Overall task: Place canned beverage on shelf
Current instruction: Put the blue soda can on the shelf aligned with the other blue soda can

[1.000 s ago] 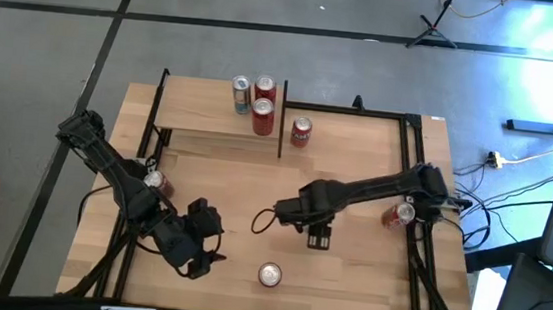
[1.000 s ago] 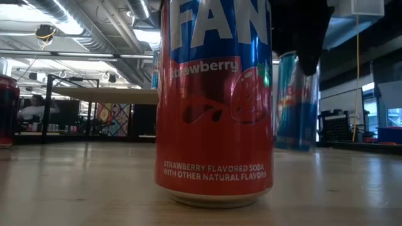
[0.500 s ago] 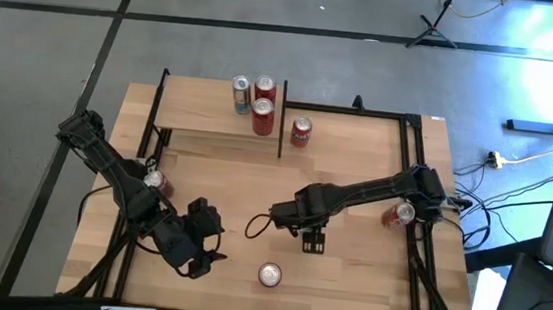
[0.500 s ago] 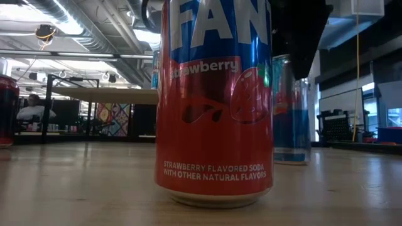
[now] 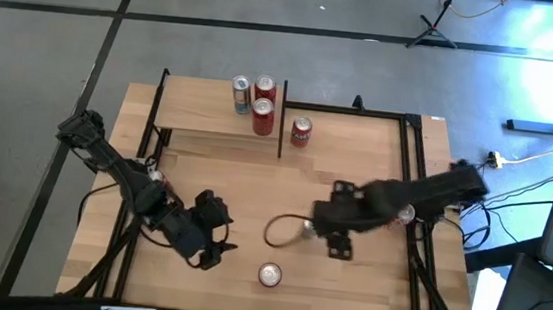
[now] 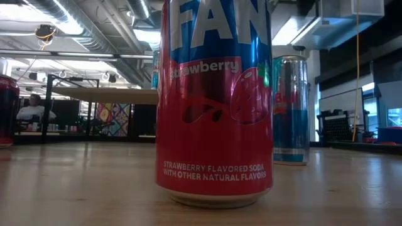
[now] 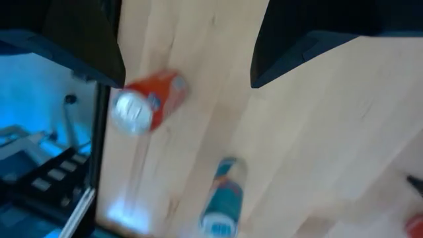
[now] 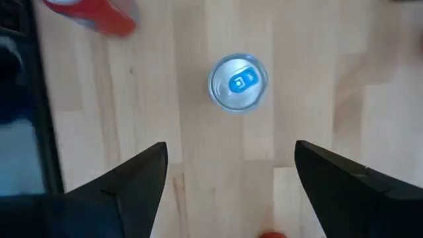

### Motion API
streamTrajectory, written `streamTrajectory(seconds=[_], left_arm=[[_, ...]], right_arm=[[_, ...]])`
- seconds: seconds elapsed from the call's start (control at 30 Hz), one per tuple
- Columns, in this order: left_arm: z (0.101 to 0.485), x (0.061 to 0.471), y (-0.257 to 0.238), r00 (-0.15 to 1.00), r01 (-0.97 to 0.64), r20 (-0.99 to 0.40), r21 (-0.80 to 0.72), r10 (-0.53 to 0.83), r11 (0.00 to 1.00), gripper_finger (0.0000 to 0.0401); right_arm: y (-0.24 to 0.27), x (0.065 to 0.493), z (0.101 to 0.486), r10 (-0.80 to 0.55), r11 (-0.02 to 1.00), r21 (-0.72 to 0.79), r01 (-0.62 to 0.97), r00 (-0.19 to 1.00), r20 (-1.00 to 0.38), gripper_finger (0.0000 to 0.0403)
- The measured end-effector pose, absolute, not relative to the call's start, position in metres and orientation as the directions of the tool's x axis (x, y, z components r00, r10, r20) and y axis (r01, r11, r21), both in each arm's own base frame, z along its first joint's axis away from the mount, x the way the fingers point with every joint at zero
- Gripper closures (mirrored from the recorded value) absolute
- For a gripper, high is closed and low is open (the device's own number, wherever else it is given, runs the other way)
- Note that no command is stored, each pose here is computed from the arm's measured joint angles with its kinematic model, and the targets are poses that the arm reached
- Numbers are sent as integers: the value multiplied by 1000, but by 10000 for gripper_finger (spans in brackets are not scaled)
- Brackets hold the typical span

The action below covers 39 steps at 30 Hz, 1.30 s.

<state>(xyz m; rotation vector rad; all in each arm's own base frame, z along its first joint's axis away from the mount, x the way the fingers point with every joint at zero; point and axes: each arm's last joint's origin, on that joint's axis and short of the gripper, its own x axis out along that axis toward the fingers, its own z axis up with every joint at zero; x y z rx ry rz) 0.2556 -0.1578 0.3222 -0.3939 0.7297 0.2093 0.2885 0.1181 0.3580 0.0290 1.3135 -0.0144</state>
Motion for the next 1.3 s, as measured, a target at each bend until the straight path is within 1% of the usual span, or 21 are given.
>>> streamTrajectory(seconds=[0.13, 0.23, 0.37, 0.53, 0.67, 0.9, 1.07, 1.3], left_arm=[[331, 275, -144, 796, -266, -606, -315, 23, 911, 87], [336, 293, -131, 843, -218, -538, -322, 12, 921, 87], [334, 320, -115, 891, -188, -451, -280, 44, 941, 87], [316, 354, -101, 915, -192, -394, -226, 91, 955, 87], [299, 376, -91, 923, -209, -366, -214, 121, 954, 87], [265, 405, -82, 925, -196, -368, -237, 98, 952, 87], [243, 416, -80, 910, -210, -400, -224, 106, 952, 87], [227, 424, -79, 905, -219, -411, -224, 112, 950, 87]], right_arm=[[128, 245, 387, -29, 999, -12, 48, 395, -918, 84], [133, 210, 396, -71, 995, -32, 90, 481, -874, 84], [137, 171, 391, -85, 992, -21, 125, 535, -840, 84], [137, 138, 373, -96, 989, -10, 150, 577, -811, 84], [136, 124, 358, -97, 987, -2, 162, 583, -806, 84], [135, 117, 339, -123, 981, -16, 191, 565, -816, 84], [135, 117, 334, -135, 979, -24, 204, 553, -822, 84], [135, 117, 331, -147, 978, -37, 205, 548, -823, 84]])
